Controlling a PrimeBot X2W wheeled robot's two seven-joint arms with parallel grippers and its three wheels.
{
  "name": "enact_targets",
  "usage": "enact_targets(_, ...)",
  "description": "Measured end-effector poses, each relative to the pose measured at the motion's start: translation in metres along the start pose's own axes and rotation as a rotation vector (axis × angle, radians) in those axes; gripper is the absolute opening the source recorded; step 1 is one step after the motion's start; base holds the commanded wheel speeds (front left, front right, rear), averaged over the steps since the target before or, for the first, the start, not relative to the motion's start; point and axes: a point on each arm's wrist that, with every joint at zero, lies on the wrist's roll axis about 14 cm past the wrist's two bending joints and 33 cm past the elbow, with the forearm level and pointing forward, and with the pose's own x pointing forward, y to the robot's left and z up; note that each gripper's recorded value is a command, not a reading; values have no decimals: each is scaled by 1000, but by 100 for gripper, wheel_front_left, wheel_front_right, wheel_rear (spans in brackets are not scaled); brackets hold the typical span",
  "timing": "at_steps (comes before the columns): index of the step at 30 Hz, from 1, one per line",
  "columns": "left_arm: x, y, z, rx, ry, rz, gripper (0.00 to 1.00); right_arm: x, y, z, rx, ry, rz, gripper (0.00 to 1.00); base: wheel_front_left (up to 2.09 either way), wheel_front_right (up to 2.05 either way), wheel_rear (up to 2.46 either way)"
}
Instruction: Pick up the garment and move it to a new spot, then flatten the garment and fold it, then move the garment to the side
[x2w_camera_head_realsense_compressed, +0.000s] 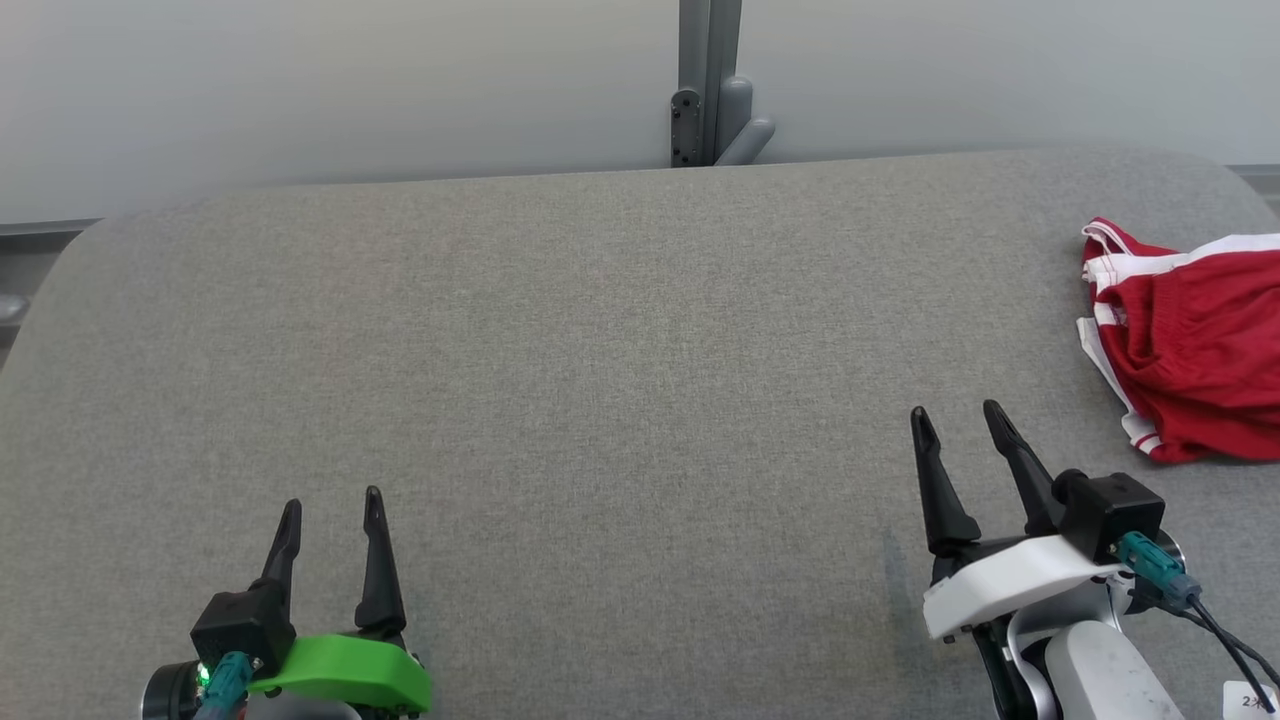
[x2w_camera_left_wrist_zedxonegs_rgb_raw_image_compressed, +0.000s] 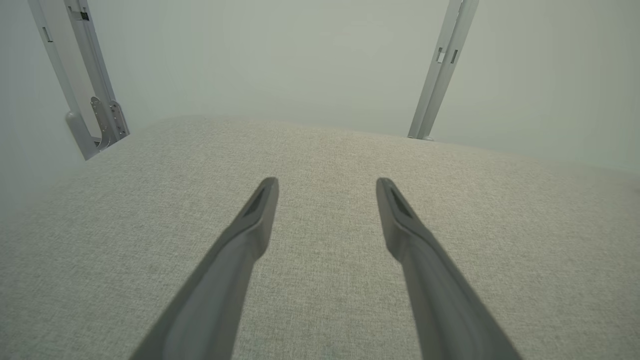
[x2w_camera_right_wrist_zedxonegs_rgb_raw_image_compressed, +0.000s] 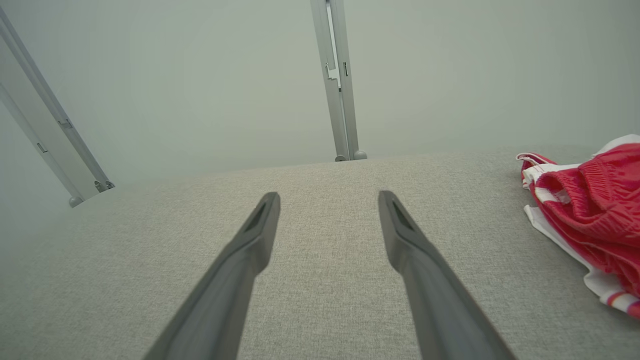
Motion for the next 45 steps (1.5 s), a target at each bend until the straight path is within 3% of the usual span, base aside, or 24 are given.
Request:
enact_targets(15, 0, -2, 9, 18, -28, -14, 100, 0, 5, 0, 7, 4, 13, 100, 0, 0, 0)
enact_targets(16, 1, -2, 8, 17, -27, -15, 0, 0, 5, -1, 7, 7, 13, 0, 0, 0, 0)
enact_targets(22, -7, 2, -14, 1, 50, 3, 0, -13, 0, -24, 31, 80, -13, 0, 0, 0, 0)
enact_targets(45, 3, 8, -18, -388, 115, 56, 0, -18, -35, -20, 408, 71, -166, 0, 0, 0, 0)
